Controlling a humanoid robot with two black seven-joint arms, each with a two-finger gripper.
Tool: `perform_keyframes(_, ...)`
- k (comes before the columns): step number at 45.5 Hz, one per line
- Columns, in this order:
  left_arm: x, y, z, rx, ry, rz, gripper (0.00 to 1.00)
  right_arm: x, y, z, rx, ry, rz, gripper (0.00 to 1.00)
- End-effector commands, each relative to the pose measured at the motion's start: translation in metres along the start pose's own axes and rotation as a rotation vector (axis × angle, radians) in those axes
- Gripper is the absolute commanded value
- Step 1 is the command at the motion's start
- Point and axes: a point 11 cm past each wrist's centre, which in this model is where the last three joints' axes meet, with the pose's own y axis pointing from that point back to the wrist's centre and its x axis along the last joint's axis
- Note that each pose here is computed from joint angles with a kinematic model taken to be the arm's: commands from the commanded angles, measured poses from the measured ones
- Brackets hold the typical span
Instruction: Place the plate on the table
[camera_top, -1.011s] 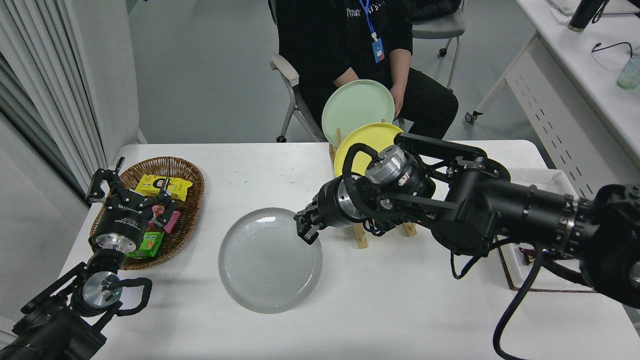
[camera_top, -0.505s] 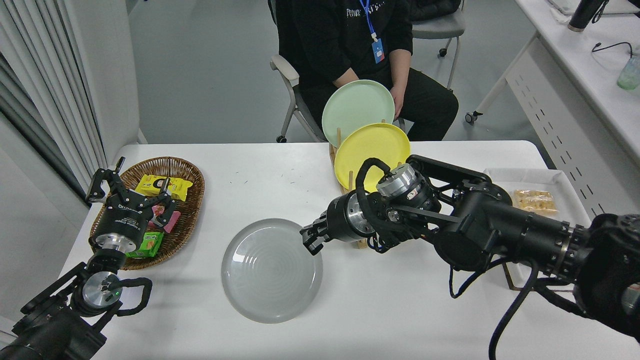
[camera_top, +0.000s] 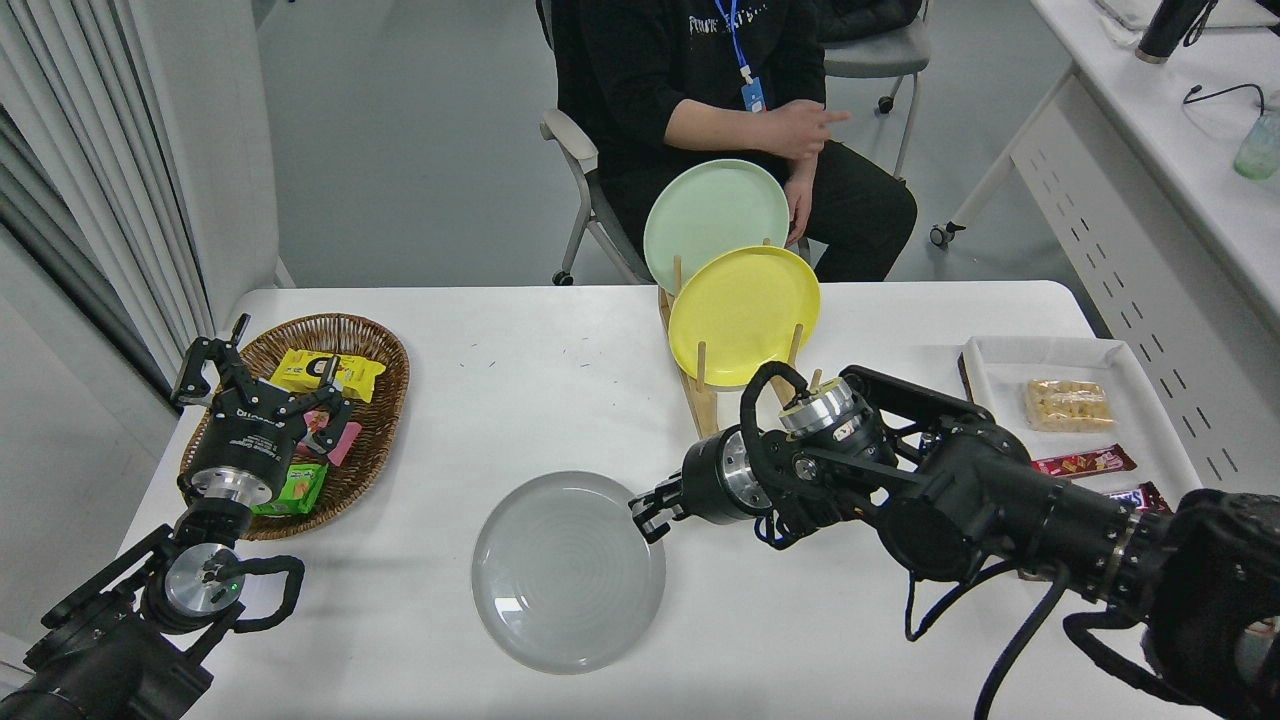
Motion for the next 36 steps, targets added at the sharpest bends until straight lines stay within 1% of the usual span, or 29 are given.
perform_keyframes(1,0.000,0.000,0.000,0.000,0.000,0.000,0.98,0.017,-0.011,-0.001,-0.013,-0.039,0.026,0.00)
perform_keyframes(20,0.000,0.000,0.000,0.000,0.000,0.000,0.98,0.037,-0.021,0.002,-0.032,-0.070,0.055,0.00)
perform_keyframes(36,0.000,0.000,0.000,0.000,0.000,0.000,0.98,0.037,-0.025,0.006,-0.039,-0.071,0.060,0.00)
